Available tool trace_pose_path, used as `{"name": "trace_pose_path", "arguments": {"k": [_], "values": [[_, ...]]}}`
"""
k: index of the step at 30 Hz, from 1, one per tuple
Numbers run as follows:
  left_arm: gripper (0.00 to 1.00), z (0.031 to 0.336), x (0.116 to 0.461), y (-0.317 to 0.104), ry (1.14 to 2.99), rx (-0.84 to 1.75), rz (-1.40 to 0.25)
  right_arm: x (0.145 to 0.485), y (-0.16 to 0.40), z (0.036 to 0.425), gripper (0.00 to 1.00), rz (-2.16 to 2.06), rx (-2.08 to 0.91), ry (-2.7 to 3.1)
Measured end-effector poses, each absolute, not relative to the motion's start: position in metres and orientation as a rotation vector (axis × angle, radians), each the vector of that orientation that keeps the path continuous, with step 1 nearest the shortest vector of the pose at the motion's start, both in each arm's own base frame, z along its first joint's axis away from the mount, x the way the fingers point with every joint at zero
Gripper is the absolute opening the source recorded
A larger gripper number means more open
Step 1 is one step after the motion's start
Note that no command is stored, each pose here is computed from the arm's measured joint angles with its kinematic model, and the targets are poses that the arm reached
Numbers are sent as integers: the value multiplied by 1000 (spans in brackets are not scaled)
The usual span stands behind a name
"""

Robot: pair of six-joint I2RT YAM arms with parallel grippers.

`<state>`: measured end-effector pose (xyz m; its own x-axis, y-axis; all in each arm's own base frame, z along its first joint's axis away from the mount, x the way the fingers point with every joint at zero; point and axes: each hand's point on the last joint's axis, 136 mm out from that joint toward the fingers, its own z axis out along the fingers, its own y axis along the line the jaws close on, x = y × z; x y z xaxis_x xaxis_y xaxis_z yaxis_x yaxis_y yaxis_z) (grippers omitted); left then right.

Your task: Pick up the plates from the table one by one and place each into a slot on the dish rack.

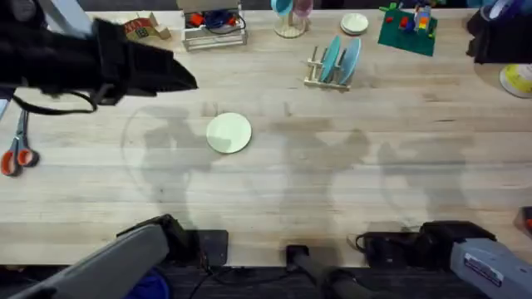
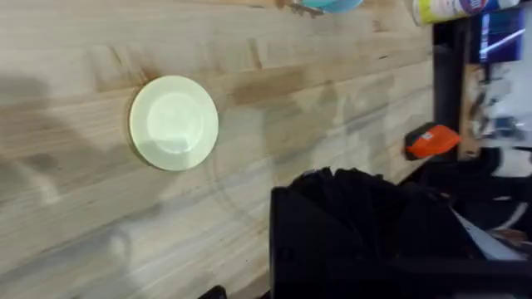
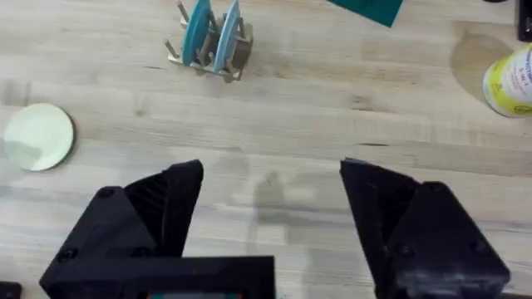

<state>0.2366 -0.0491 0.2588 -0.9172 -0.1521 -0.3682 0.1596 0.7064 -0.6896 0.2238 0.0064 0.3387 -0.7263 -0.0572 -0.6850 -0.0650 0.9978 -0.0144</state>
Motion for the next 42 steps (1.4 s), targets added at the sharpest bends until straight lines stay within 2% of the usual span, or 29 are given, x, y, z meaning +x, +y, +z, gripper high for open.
{"name": "trace_pose_path", "arguments": {"k": [9,26,34,42], "values": [[41,207,246,-50,2523,-51,-1257,224,6,339,993,14,-84,2385],[42,140,256,-48,2578,-69,-1432,224,6,339,994,14,-84,2385],[42,121,258,-48,2597,-84,-1480,224,6,339,993,14,-84,2385],[42,116,262,-44,2587,-79,-1467,224,6,339,994,14,-84,2385]]}}
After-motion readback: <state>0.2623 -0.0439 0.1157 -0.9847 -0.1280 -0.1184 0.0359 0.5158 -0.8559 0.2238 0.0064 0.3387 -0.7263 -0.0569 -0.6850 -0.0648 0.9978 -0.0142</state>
